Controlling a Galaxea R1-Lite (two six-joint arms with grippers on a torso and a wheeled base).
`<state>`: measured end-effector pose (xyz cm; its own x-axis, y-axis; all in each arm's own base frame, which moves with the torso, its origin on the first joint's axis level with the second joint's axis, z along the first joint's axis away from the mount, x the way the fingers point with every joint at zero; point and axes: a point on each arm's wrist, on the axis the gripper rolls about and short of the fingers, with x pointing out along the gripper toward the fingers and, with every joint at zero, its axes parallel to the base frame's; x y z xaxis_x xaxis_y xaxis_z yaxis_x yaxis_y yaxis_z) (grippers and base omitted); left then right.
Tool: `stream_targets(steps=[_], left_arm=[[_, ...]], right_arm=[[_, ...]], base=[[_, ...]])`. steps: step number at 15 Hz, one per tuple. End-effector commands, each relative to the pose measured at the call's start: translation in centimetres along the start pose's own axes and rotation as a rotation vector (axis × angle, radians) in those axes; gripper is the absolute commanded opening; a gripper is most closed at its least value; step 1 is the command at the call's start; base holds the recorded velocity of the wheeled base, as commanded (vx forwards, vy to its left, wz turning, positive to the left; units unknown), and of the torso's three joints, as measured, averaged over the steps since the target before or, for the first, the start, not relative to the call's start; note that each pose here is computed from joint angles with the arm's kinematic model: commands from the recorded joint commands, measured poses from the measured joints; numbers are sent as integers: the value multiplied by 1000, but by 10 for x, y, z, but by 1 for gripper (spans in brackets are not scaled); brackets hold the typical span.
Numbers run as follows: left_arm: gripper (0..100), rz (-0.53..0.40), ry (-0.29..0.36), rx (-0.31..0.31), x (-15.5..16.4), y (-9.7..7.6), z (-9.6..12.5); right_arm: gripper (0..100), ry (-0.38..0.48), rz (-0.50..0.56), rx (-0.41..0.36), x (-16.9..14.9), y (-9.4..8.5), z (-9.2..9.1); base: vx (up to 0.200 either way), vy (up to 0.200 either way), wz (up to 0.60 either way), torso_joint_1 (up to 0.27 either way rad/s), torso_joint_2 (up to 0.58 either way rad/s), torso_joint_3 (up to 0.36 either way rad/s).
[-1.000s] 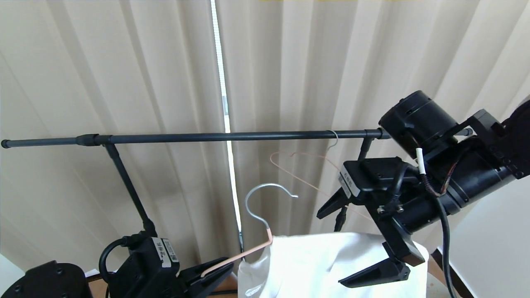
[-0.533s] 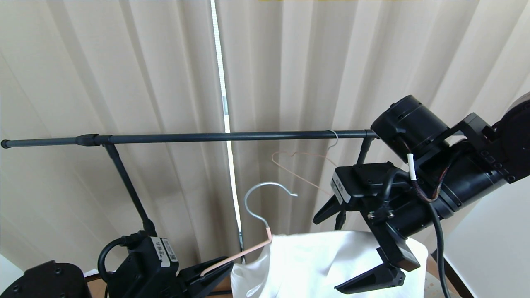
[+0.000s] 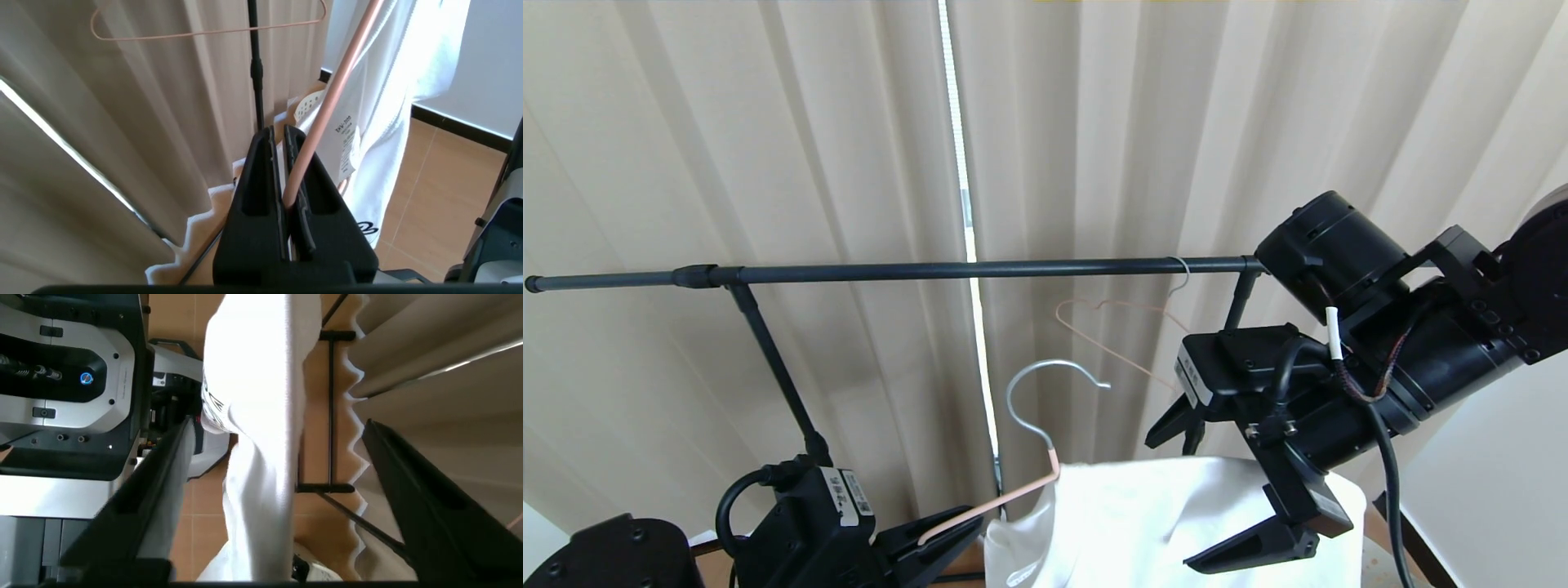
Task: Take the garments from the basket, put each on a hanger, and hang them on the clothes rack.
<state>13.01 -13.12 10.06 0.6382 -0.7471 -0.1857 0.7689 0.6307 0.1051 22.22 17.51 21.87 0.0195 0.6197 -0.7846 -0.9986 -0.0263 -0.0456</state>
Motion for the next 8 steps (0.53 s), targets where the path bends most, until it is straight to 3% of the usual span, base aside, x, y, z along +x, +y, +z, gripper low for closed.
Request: stream_targets(steps=[1,8], left_arm=[[0,0,0,0,0,0,0],[0,2,1,-1,0,0,0]], right_arm=[[0,4,4,2,2,0,-1],[0,10,3,4,2,-1,-1]], base=[[0,0,0,0,0,0],[0,0,0,0,0,0]])
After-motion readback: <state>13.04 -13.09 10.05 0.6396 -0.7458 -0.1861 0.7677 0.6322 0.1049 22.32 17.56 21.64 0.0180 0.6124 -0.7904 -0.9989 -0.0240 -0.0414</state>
